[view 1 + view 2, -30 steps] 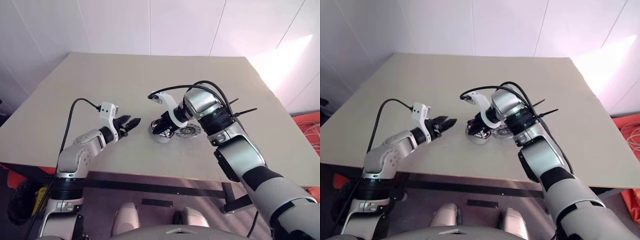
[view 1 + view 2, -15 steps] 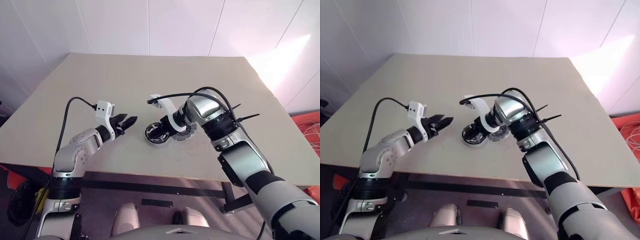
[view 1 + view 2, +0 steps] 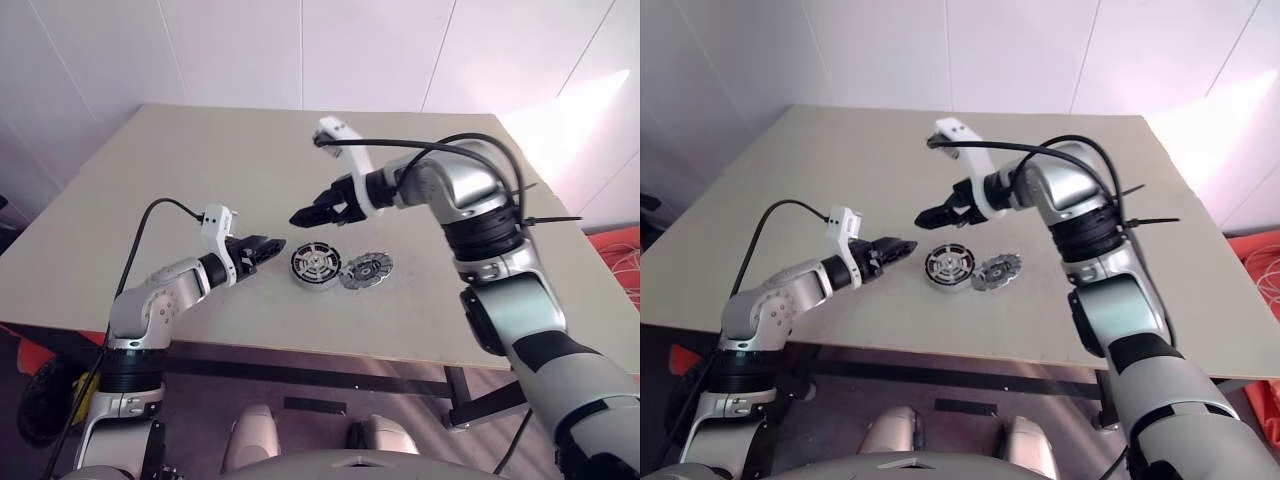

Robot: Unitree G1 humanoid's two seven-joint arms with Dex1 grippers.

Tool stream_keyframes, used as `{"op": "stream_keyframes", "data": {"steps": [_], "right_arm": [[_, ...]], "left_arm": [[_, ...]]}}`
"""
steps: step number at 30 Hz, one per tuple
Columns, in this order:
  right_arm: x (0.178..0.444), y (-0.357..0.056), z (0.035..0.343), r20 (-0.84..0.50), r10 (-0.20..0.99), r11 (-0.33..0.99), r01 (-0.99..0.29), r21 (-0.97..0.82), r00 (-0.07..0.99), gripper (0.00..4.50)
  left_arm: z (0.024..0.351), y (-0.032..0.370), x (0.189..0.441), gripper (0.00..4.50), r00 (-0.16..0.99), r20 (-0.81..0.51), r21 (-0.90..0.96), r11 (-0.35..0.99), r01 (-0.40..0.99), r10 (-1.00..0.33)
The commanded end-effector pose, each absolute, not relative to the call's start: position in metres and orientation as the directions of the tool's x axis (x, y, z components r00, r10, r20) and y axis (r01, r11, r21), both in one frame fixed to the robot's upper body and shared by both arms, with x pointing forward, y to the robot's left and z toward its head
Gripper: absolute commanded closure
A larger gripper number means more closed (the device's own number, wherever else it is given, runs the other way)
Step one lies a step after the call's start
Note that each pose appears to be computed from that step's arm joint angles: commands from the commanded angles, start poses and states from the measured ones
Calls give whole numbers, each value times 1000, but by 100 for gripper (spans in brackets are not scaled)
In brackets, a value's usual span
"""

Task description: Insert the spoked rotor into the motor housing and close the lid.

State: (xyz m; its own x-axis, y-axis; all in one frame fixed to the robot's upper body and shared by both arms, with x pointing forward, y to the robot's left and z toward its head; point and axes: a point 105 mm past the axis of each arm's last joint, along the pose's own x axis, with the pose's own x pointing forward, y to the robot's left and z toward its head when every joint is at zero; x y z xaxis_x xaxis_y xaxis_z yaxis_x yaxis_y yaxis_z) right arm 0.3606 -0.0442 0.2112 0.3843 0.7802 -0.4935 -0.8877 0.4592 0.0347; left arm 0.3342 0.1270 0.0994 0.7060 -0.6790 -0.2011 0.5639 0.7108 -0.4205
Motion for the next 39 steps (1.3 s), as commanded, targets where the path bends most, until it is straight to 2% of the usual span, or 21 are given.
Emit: {"op": "stream_keyframes", "data": {"steps": [1, 2, 5, 9, 13, 16, 20, 23, 33, 39], "right_arm": [[369, -79, 213, -460, 743, 418, -874, -247, 486, 3], [373, -95, 207, -475, 707, 410, -851, -330, 524, 3], [372, -146, 184, -548, 603, 372, -812, -450, 580, 62], [359, -190, 166, -636, 509, 297, -811, -503, 581, 194], [338, -204, 157, -690, 503, 246, -851, -464, 521, 337], [312, -211, 145, -757, 499, 145, -902, -408, 422, 446], [276, -188, 131, -774, 580, 46, -959, -280, 254, 448], [268, -165, 129, -735, 644, 33, -968, -251, 212, 448], [314, -117, 134, -611, 712, 187, -933, -309, 345, 448], [323, -95, 139, -576, 746, 169, -932, -319, 333, 448]], "left_arm": [[110, 124, 338, 157, 694, -171, -412, 690, 594, -700], [110, 123, 339, 157, 690, -172, -415, 687, 597, -703], [110, 120, 339, 157, 665, -167, -451, 656, 605, -728], [109, 121, 341, 157, 651, -180, -466, 647, 603, -737], [109, 124, 344, 157, 648, -192, -462, 650, 603, -737], [109, 125, 346, 157, 646, -198, -456, 652, 605, -737], [108, 126, 347, 157, 645, -203, -454, 655, 604, -736], [108, 127, 347, 157, 647, -207, -452, 658, 602, -734], [109, 135, 344, 157, 672, -216, -435, 686, 583, -708], [110, 140, 341, 157, 686, -219, -427, 700, 572, -694]]}}
